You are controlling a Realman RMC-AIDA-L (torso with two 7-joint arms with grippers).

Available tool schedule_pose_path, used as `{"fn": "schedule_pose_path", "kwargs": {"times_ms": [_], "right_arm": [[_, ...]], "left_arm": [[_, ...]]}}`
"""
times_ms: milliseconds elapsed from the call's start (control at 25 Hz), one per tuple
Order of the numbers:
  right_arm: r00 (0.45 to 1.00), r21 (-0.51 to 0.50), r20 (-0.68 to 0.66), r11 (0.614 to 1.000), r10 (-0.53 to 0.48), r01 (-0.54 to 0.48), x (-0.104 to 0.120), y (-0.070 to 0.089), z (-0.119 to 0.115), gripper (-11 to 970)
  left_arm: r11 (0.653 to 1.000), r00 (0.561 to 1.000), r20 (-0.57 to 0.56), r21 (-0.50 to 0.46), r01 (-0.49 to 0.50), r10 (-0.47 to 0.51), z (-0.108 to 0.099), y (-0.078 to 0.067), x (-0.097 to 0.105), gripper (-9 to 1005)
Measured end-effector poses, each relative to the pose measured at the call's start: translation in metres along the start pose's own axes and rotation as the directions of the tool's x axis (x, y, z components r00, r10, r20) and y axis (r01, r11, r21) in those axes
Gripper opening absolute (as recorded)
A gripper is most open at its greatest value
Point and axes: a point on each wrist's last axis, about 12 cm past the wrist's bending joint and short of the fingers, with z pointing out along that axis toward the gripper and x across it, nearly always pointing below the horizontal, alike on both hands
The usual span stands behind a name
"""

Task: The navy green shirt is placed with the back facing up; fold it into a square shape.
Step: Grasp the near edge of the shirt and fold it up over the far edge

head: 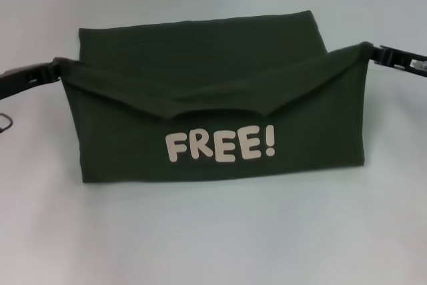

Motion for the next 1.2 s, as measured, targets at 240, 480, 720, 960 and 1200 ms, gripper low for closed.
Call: {"fn": "schedule_pose_path", "kwargs": {"times_ms": [240,480,720,960,1200], "right_arm": [[0.999,0.078,0.021,0.997,-0.027,0.025,-0.002,0.004,0.015,48],[0.999,0.127,0.039,0.992,-0.023,0.017,0.012,0.006,0.025,49],[0.999,0.168,0.020,0.985,-0.034,0.030,0.029,0.008,0.031,51],[0.999,0.180,0.008,0.983,-0.032,0.030,0.038,0.010,0.032,52],[0.999,0.174,-0.006,0.984,-0.039,0.040,0.042,0.013,0.034,54]], "left_arm": [[0.997,0.997,0.036,-0.035,-0.071,0.072,0.022,-0.014,0.000,28],[0.985,0.989,0.058,-0.109,-0.130,0.137,0.038,-0.021,0.009,30],[0.973,0.983,0.049,-0.162,-0.164,0.174,0.044,-0.023,0.023,36],[0.967,0.980,0.035,-0.175,-0.184,0.193,0.041,-0.020,0.030,42],[0.966,0.979,0.034,-0.172,-0.193,0.202,0.040,-0.019,0.031,48]]}}
